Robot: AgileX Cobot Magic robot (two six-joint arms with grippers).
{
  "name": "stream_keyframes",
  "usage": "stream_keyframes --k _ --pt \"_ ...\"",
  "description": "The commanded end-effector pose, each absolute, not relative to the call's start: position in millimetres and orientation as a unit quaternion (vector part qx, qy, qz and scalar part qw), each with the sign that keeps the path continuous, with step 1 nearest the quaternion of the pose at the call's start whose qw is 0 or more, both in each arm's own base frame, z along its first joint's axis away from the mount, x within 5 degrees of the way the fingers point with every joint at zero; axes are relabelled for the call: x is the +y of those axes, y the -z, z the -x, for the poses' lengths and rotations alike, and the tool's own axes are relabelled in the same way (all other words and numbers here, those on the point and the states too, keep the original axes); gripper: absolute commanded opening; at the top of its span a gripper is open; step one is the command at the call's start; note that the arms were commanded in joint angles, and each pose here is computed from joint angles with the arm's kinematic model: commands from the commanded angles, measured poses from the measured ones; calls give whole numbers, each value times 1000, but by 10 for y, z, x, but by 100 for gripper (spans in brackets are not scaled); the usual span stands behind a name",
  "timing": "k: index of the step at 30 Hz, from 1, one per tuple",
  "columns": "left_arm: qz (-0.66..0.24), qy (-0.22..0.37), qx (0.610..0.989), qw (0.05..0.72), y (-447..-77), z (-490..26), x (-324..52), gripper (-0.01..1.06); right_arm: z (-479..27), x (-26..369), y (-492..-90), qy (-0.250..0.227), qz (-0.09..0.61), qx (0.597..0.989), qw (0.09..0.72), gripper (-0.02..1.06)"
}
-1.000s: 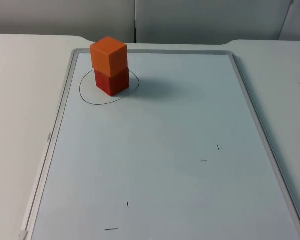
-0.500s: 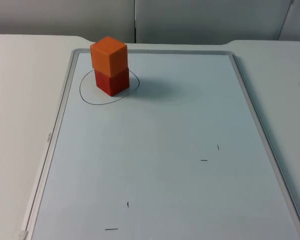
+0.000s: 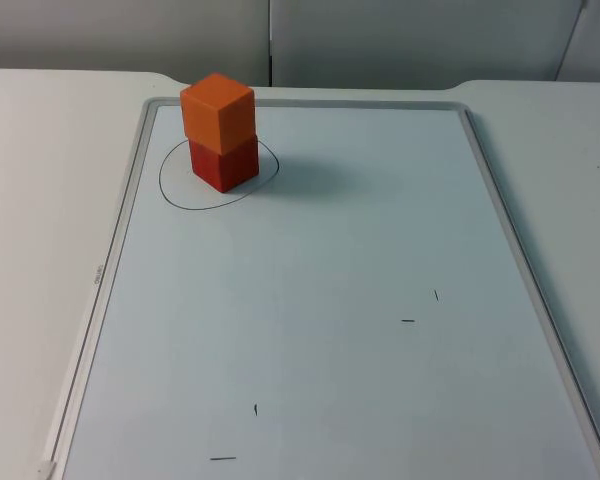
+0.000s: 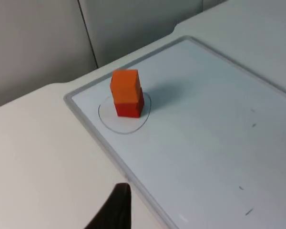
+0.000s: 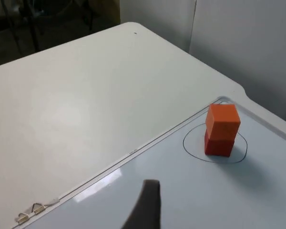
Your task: Pick up one cube with the left hand and another cube with the right hand. First place the cube in the right hand at the target position, then stack the cube in the left hand on top.
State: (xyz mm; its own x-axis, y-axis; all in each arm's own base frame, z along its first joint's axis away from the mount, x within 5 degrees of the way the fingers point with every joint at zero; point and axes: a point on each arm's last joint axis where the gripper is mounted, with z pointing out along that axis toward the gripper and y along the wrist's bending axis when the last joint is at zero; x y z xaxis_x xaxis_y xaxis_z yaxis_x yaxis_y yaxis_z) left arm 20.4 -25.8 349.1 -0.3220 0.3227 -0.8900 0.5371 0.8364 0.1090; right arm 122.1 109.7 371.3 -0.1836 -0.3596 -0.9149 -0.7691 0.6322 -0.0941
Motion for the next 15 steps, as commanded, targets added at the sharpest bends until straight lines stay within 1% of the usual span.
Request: stream_keyframes --k 1,2,6,10,15 --pt "-268 95 813 507 -3261 -60 -199 105 -1086 1002 -3781 -204 374 726 540 77" --pt "-268 95 813 507 -3261 -60 -199 105 -1086 1002 -3781 -204 374 726 540 77" --pt "-233 93 829 499 -3038 80 -118 105 -933 898 -3866 -208 372 708 563 77" --pt "-211 89 832 505 -2907 145 -71 105 -863 853 -3891 -210 373 703 568 77" --pt "-193 90 836 506 -2830 141 -56 105 -855 858 -3865 -213 376 711 555 77"
